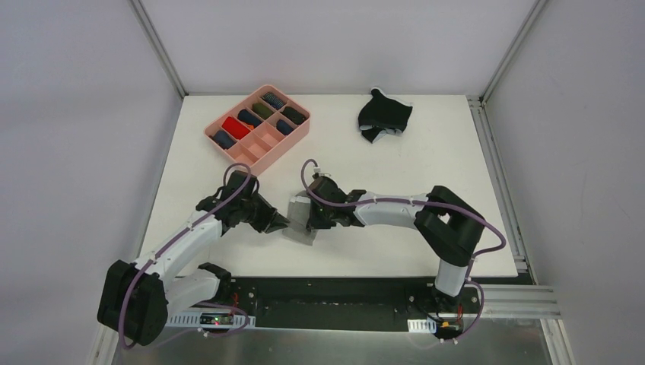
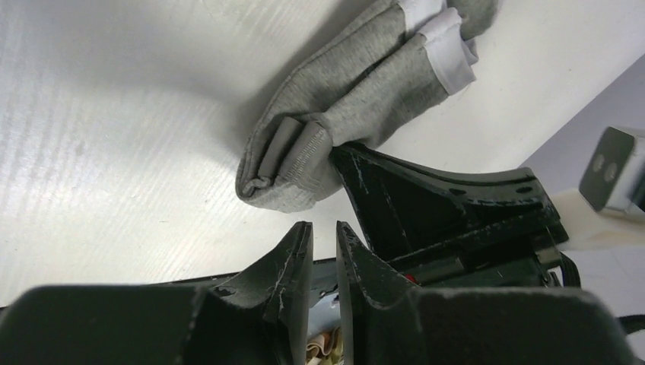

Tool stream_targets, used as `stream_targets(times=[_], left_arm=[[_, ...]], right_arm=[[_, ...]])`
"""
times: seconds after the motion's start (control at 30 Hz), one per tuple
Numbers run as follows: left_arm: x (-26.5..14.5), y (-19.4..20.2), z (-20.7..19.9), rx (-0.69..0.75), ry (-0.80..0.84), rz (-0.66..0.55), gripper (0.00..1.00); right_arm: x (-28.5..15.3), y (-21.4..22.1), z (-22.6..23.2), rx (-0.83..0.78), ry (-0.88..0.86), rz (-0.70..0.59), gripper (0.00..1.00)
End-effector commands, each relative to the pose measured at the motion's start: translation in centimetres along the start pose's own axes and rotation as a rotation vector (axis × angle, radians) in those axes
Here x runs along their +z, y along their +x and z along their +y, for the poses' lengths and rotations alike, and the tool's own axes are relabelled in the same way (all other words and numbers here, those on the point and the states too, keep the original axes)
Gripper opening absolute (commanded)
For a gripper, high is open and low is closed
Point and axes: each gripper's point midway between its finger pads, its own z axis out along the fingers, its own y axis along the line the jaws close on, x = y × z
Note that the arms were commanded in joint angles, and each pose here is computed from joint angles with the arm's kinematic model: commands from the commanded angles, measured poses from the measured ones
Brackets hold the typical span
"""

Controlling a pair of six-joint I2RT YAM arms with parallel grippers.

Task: Roll the underwear
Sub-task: Roll the underwear to the center of the board.

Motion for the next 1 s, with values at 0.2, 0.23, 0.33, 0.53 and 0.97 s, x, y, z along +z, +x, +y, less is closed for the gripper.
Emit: stream_targets(times=[0.2, 0.23, 0.33, 0.53, 0.97], left_arm=[[1.4, 0.4, 0.4, -0.002, -0.047, 0.019, 0.19], [1.6, 0.4, 0.4, 0.002, -0.048, 0.024, 0.19], [2.2, 0.4, 0.5, 0.006, -0.059, 0.034, 0.19], [2.8, 0.2, 0.6, 0.022, -0.079, 0.042, 0.19], [4.7, -0.9, 6.0, 0.051, -0.288, -0.002, 0.18]], right_arm=[[0.3, 3.2, -3.8, 0.182, 0.185, 0.087, 0.00], [0.3, 3.4, -3.8, 0.205, 0.191, 0.087, 0.00], [0.0, 3.9, -3.3, 0.240, 0.193, 0.088, 0.00], [0.1, 3.6, -2.3, 0.238, 0.179, 0.085, 0.00], [-2.9, 1.4, -0.5, 0.127, 0.096, 0.011, 0.32]])
